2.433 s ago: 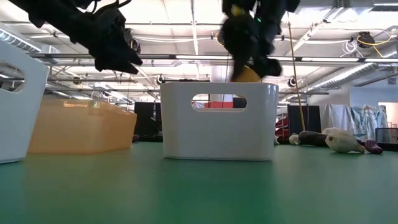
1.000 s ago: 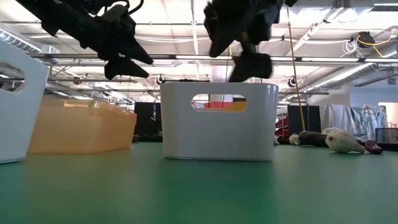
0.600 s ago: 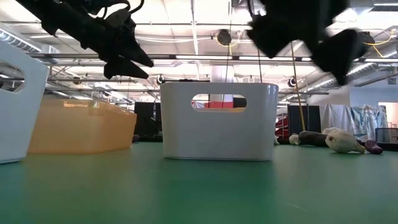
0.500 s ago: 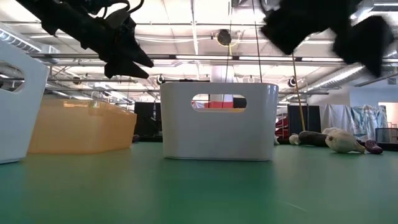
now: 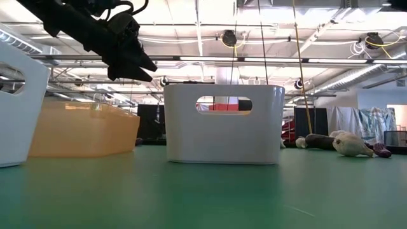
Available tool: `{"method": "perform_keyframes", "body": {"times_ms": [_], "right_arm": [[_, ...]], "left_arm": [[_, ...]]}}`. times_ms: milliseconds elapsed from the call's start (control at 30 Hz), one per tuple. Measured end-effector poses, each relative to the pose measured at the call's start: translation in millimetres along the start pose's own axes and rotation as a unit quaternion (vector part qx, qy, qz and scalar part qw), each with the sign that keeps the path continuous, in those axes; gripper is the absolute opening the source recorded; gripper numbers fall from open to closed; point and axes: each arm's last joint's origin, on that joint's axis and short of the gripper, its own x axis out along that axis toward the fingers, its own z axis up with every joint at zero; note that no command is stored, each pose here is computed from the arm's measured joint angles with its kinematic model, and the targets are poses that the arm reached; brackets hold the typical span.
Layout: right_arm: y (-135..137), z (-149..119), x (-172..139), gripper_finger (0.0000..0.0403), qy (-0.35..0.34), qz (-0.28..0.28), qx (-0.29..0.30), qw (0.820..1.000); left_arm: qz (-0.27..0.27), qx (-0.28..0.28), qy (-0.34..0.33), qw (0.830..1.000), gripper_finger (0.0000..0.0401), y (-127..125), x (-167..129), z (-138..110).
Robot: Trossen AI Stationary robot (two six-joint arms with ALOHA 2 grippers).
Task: Sort produce into baskets
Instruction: Put the yellow lemon into the top white bin
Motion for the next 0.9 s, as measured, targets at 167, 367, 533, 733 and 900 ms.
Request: {"method": "perform_keyframes", "body": {"times_ms": [167,367,533,733,900], "right_arm": [[-9.3,-9.8,16.3,0.0313,-0.007,-0.018,0.009,1.0],[-32.9,-11.0,34.4,0.0313,-0.003,-0.009,0.029,1.0],[-53.0,-2.9,45.6,0.0313,0.005,0.015,0.054,0.998],[-63.0,5.2,65.6,0.0313,0.026,0.058,0.066,0.996],[-68.6,12.8,80.8,0.0313,0.026,0.051,0.079,0.995]], "left_arm": [[0.011,-0.008,-0.004,1.0,0.0246,5.5,0.4,1.9],[0.016,-0.015,-0.012,1.0,0.0246,9.3,0.7,4.4],[0.022,-0.02,-0.018,0.999,0.0246,12.4,0.8,6.1],[0.023,-0.021,-0.018,0.999,0.0246,12.8,0.8,6.2],[0.023,-0.021,-0.018,0.999,0.0246,12.8,0.8,6.1]]}}
